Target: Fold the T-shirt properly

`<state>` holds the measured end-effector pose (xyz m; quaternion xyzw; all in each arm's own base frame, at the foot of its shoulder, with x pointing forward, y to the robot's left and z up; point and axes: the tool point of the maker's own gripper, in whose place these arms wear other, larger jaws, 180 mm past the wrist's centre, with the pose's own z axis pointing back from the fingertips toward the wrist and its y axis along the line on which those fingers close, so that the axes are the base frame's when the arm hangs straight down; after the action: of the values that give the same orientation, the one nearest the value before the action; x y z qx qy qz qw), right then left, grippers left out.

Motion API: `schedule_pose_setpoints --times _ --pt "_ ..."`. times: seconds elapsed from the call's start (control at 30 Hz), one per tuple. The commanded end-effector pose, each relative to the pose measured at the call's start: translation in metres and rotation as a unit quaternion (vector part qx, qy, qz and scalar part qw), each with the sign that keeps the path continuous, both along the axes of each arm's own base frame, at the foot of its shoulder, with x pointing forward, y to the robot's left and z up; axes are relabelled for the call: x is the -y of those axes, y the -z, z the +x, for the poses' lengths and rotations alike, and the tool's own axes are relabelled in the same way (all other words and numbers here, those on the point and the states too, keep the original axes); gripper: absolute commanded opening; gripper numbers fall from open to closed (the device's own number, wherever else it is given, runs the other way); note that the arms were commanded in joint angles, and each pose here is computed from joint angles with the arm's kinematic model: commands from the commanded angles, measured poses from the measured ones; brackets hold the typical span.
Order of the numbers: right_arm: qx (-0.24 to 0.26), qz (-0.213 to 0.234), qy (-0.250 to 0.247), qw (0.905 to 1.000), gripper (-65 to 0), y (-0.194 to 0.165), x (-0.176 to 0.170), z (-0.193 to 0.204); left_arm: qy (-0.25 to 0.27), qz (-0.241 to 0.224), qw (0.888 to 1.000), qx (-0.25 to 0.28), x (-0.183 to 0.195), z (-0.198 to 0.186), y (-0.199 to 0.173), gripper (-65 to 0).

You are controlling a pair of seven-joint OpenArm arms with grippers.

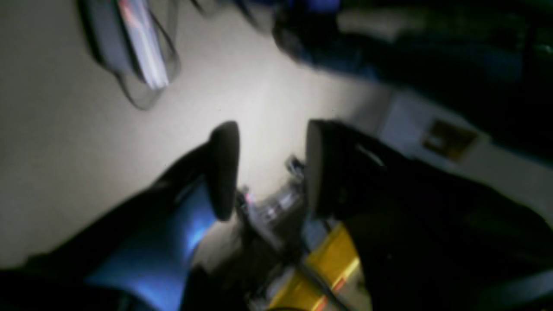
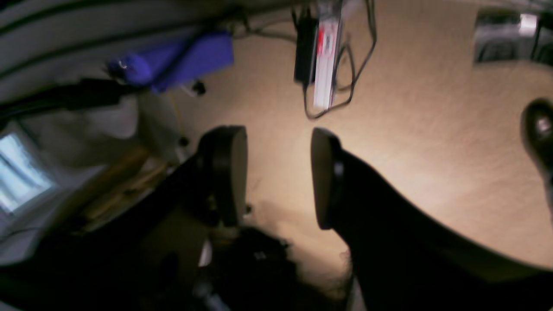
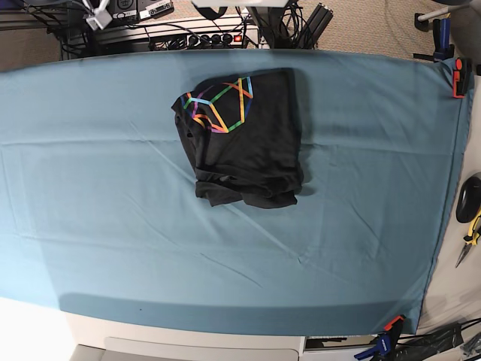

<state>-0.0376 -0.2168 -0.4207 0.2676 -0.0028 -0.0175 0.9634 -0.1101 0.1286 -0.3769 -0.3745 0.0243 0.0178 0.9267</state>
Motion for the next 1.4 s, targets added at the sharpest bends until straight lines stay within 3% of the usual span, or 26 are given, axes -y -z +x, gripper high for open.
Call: schedule_pose_setpoints --times 0.0,0.13,0.23,0.37,0.47,0.57,0.67,0.73,0.8,0.9,0.97,1.07,1.3,1.37 --pt "-0.009 -0.005 0.006 0.9999 -40.5 0.003 0.009 -0.005 0.003 -0.002 1.0 -0.015 0.003 -0.013 0.004 -38.0" --pt "-0.041 -0.015 0.086 0.9953 -40.5 0.043 0.028 -0.016 0.017 0.019 0.999 -0.023 0.015 -0.027 0.051 -38.0" --pt "-0.056 -0.016 0.158 0.9857 -40.5 0.078 0.038 -0.015 0.034 0.032 0.999 -0.02 0.022 -0.029 0.089 -38.0" --pt "-0.032 -0.007 0.257 0.9658 -40.5 0.119 0.043 0.021 0.024 0.077 0.997 0.0 0.018 -0.008 0.141 -38.0" --pt "-0.03 -0.004 0.273 0.9614 -40.5 0.142 0.038 0.053 0.026 0.115 0.993 0.02 0.009 0.018 0.172 -38.0" --pt "-0.013 -0.035 0.248 0.9681 -40.5 0.159 0.041 0.085 0.022 0.17 0.984 0.042 -0.009 0.049 0.198 -38.0" --pt "0.015 -0.089 0.187 0.9783 -40.5 0.171 0.051 0.108 0.012 0.238 0.97 0.052 -0.036 0.075 0.218 -38.0" --pt "0.027 -0.132 0.151 0.9793 -40.5 0.177 0.062 0.118 0.008 0.284 0.958 0.039 -0.055 0.082 0.23 -38.0" --pt "0.037 -0.197 0.126 0.9716 -40.5 0.183 0.081 0.12 -0.008 0.325 0.945 0.028 -0.07 0.087 0.24 -38.0" --pt "0.057 -0.302 0.076 0.9485 -40.5 0.189 0.109 0.118 -0.025 0.373 0.927 0.026 -0.084 0.092 0.254 -38.0" --pt "0.048 -0.337 0.053 0.9386 -40.5 0.194 0.111 0.11 -0.03 0.383 0.923 0.035 -0.08 0.094 0.262 -38.0" --pt "0.037 -0.337 0.032 0.9403 -40.5 0.205 0.089 0.1 -0.031 0.376 0.925 0.043 -0.061 0.095 0.273 -38.0" --pt "0.042 -0.271 0.04 0.9608 -40.6 0.227 0.002 0.094 -0.004 0.325 0.944 0.056 0.017 0.11 0.283 -38.5" --pt "0.039 -0.261 0.04 0.9637 -47.2 0.229 -0.011 0.093 -0.003 0.313 0.948 0.057 0.035 0.116 0.283 -47.3"
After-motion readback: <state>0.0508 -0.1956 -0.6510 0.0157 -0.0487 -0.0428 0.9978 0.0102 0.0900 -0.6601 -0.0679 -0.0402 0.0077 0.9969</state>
